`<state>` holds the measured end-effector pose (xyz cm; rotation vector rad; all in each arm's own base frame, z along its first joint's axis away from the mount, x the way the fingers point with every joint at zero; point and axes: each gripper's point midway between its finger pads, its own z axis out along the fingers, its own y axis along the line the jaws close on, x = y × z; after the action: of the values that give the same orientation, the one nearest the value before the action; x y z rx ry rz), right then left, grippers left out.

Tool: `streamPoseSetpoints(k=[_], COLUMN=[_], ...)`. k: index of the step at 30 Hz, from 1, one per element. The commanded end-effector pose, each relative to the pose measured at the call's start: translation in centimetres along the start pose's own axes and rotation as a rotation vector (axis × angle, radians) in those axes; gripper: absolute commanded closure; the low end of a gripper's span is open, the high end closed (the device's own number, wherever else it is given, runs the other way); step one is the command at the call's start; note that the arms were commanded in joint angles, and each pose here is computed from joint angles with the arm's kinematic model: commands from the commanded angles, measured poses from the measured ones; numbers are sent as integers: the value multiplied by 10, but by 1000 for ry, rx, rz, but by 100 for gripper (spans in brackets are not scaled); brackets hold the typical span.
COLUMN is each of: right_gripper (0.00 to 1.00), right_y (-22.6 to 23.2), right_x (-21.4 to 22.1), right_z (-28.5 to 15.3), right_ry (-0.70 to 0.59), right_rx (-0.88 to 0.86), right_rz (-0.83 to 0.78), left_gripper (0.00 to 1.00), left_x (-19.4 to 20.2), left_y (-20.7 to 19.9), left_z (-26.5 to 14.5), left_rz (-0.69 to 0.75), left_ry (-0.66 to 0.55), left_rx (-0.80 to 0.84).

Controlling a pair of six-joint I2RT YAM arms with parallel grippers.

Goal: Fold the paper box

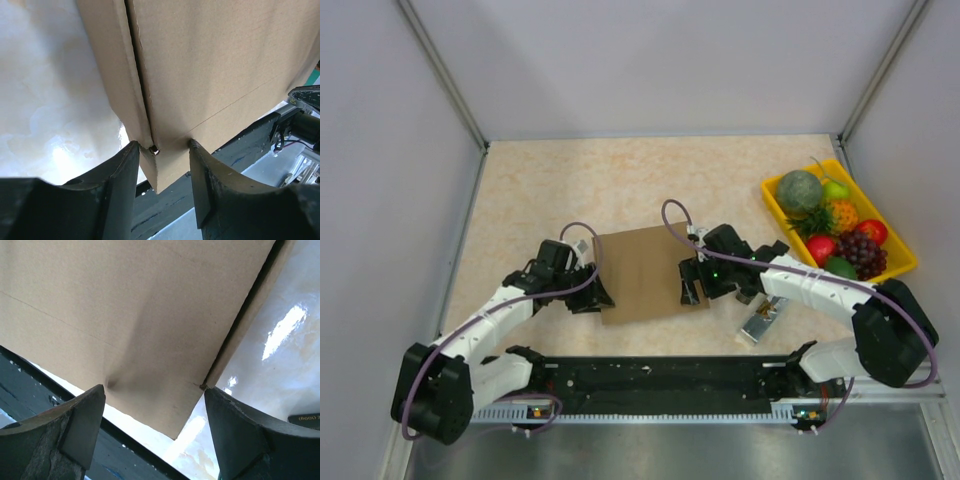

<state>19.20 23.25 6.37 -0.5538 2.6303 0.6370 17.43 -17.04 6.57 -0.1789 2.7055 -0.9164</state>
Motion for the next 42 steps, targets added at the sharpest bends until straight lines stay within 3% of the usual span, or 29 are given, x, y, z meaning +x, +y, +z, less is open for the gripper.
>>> streamPoseSetpoints(k=[1, 15, 22, 29, 36, 42], right_gripper=[21, 27, 30, 41, 43, 50], right_y=[5, 12, 7, 0, -1, -6], right_x=[-9, -5, 4, 10, 8, 9], right_z=[-6, -19, -17, -16, -18, -15], right_ry=[-63, -90, -78, -84, -117, -130], right_rx=[-22, -85, -73, -50, -47, -28], right_rz=[-35, -34, -46, -49, -29, -26], left_gripper=[53, 51, 45, 42, 48, 55], left_x=[-5, -3, 3, 5, 12, 15], left_y=[8, 8, 12, 8, 4, 10], left_z=[2, 0, -1, -11, -11, -12], left_rz=[34, 6, -17, -37, -56, -44], left_ry=[-51, -49, -36, -47, -51, -67], left_rx=[-34, -47, -64, -61, -11, -34])
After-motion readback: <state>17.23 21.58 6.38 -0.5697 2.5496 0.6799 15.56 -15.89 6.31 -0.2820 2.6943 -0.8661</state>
